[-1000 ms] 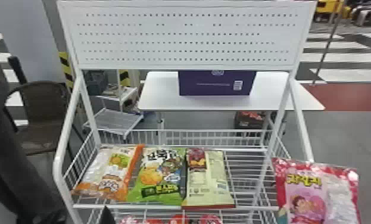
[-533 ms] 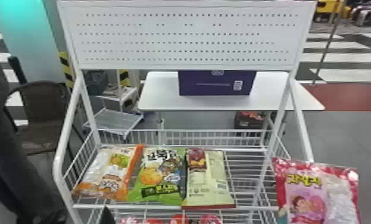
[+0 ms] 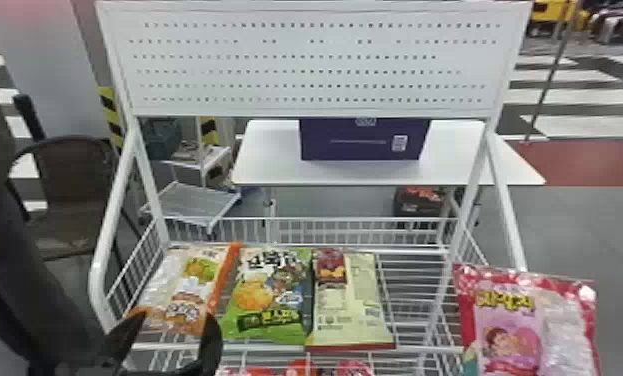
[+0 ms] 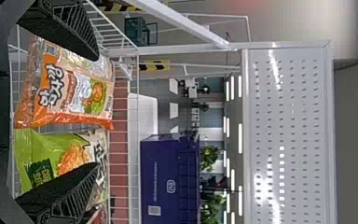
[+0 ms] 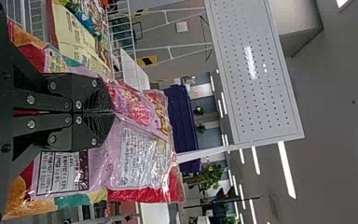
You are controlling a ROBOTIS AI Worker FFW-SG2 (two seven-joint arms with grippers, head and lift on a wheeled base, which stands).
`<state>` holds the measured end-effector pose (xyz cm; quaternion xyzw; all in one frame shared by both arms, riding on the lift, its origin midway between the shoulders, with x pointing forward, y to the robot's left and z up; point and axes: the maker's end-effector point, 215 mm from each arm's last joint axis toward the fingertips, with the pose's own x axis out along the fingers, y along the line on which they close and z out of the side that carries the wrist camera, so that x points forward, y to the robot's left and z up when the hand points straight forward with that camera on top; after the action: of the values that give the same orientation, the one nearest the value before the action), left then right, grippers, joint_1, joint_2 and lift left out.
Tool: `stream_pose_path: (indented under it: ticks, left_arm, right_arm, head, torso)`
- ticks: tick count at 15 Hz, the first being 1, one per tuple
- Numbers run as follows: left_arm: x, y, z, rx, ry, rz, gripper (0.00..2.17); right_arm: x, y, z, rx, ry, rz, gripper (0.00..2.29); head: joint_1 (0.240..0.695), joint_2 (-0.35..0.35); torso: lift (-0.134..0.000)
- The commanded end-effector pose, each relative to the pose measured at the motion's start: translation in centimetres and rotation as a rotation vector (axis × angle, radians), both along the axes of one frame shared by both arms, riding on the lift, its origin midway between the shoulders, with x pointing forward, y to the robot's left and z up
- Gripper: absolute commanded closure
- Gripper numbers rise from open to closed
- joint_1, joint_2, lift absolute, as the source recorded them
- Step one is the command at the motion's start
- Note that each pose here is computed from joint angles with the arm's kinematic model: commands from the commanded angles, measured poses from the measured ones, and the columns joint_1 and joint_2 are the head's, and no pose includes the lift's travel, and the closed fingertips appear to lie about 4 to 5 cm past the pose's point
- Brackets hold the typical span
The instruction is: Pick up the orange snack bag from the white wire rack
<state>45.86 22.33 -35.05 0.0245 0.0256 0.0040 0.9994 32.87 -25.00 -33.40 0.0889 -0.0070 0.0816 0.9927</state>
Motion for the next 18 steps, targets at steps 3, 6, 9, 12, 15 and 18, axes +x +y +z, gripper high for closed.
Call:
stream_pose_path:
  ticks: [3,6,9,12,15,18]
  left_arm:
    - [7.3,1.1,-4.0,0.057,0.11,0.005,0.08]
    - [9.3,2.6,-6.4,0.071,0.158,0.026,0.08]
    - [10.3,3.9,-7.8,0.076,0.189,0.041,0.08]
    - [10.7,4.7,-8.4,0.079,0.214,0.048,0.08]
    - [10.9,4.7,-9.3,0.085,0.257,0.043,0.22]
    - [10.9,4.4,-10.1,0.085,0.296,0.029,0.84]
  right_arm:
    - [0.0,-0.4,-0.1,-0.002,0.002,-0.008,2.15]
    - [-0.1,-0.6,-0.3,-0.005,0.006,-0.013,2.15]
    - [-0.1,-0.6,-0.3,-0.006,0.006,-0.012,2.15]
    - [-0.1,-0.6,-0.4,-0.005,0.008,-0.009,2.15]
    - [-0.1,-0.6,-0.4,-0.005,0.009,-0.009,2.15]
    - [-0.2,-0.6,-0.4,-0.004,0.008,-0.008,2.15]
  head:
    - [0.499,0.0]
    - [0.499,0.0]
    - [0.499,0.0]
    - [0.499,0.0]
    - [0.499,0.0]
    - [0.499,0.0]
  torso:
    - [0.0]
    - [0.0]
    - [0.0]
    - [0.0]
    - [0.0]
    - [0.0]
